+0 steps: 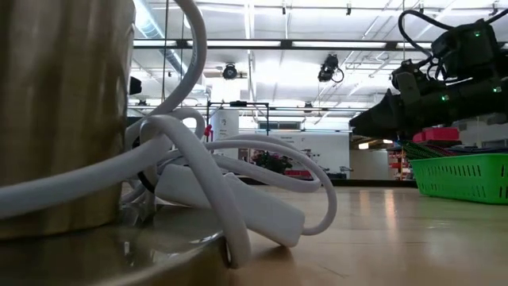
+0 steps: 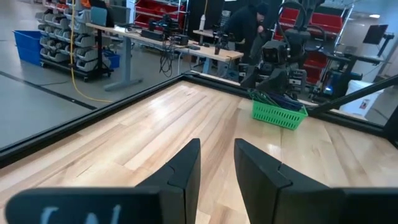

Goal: Pick & Place USB Port
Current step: Return to Home Position

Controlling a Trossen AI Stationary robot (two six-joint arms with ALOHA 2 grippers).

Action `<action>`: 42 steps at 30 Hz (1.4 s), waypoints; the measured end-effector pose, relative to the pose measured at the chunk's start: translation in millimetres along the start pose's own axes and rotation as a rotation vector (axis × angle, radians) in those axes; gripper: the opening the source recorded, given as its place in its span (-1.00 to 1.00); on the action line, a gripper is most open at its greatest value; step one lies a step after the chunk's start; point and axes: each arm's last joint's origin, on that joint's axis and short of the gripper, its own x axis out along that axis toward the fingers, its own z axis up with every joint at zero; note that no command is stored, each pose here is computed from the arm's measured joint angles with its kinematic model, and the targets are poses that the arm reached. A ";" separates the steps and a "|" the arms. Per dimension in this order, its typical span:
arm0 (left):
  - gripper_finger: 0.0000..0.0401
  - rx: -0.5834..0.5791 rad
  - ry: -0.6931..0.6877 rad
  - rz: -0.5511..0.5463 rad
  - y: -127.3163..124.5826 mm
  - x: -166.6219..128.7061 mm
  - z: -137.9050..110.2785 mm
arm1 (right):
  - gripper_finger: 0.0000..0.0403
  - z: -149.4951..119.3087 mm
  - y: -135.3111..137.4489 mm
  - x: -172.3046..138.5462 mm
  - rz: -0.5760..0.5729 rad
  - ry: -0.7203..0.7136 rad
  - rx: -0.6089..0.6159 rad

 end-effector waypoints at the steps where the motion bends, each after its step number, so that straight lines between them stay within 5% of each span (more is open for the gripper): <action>1: -0.49 0.000 0.000 0.000 0.0 0.0 0.0 | 0.01 0.4 -0.1 -0.6 -0.001 0.003 -0.001; 8: -0.49 -0.009 -0.043 -0.009 0.3 -2.9 2.6 | 0.01 25.2 1.1 -15.7 0.031 -0.124 0.042; 20: -0.49 -0.017 -0.080 -0.017 0.1 -1.7 2.0 | 0.01 79.7 -2.7 -67.5 0.150 -0.588 0.203; 31: -0.49 -0.026 -0.121 -0.026 0.0 -0.6 1.1 | 0.01 100.5 -13.4 -114.6 0.238 -0.928 0.320; 42: -0.49 -0.028 -0.128 -0.026 -0.1 -0.7 1.8 | 0.01 102.2 -14.5 -118.9 0.248 -0.963 0.333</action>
